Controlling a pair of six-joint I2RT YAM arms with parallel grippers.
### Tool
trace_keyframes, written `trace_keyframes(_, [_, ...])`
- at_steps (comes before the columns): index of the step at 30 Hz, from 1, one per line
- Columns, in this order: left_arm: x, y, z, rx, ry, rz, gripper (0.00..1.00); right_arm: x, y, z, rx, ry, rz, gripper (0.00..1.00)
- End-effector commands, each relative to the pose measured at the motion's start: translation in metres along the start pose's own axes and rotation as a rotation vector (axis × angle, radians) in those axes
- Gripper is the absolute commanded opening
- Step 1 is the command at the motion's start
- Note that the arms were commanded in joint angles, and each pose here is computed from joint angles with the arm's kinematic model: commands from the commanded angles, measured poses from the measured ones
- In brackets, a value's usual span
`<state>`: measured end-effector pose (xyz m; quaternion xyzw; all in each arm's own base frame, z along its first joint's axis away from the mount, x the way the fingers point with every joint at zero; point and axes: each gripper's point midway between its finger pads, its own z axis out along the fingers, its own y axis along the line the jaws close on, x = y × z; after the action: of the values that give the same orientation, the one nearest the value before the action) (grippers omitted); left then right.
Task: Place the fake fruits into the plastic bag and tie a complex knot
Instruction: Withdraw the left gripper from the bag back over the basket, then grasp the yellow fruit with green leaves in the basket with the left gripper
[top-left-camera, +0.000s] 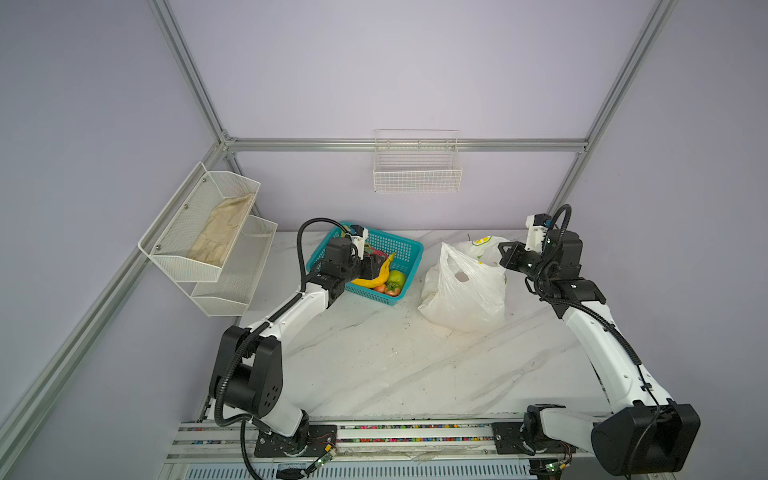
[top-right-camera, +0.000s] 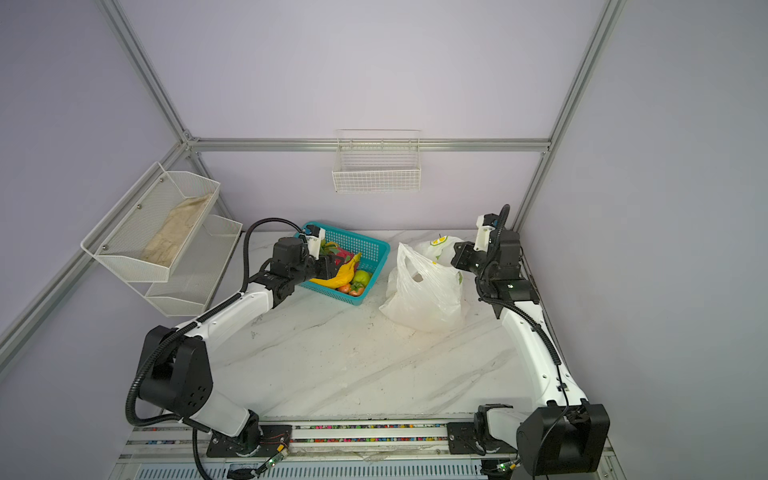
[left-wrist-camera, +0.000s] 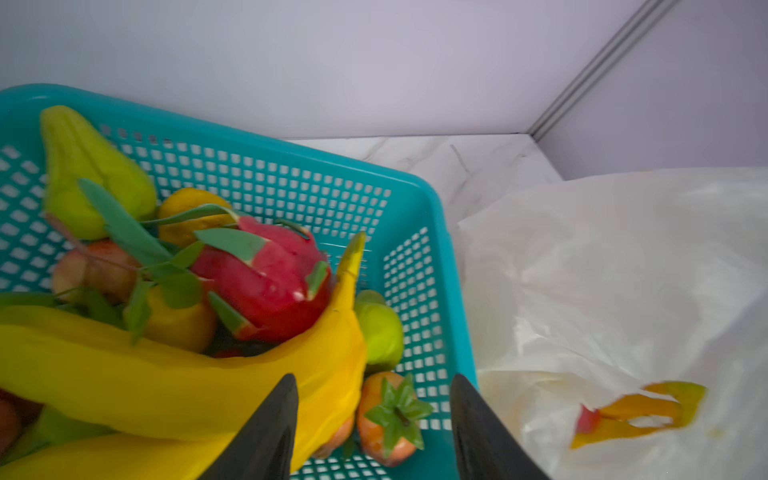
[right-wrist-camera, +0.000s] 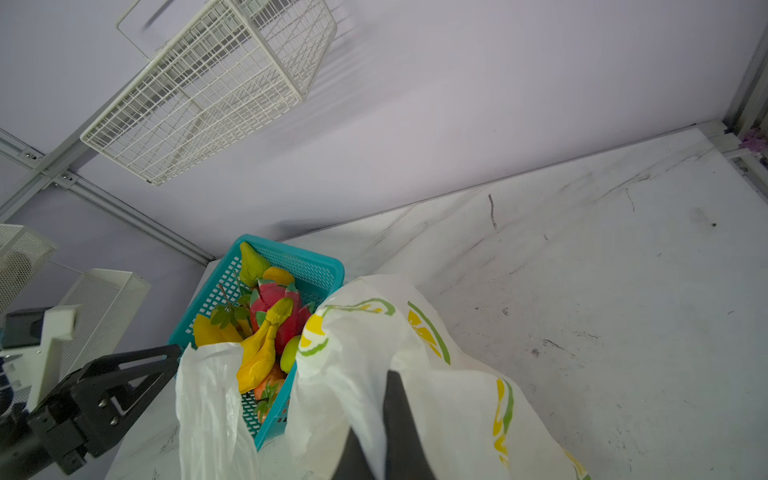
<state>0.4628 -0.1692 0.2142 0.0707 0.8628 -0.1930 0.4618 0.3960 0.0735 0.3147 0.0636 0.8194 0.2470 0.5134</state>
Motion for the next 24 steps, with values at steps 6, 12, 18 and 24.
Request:
trace_keyframes(6, [-0.067,0.078,0.012,-0.222,-0.025,0.004,0.61,-0.001,0.003,0.004,-0.033,-0.013,-0.008,0.00])
trace_keyframes(12, [-0.070,0.106,0.044,-0.213,0.028,-0.050,0.55,-0.001,0.003,0.003,-0.030,-0.014,-0.013,0.00])
trace_keyframes(18, [-0.066,0.119,0.068,-0.202,0.067,-0.068,0.45,0.000,0.002,0.004,-0.024,-0.013,-0.013,0.00])
trace_keyframes(24, [-0.064,0.126,0.082,-0.204,0.097,-0.078,0.31,0.001,0.000,0.005,-0.019,-0.012,-0.015,0.00])
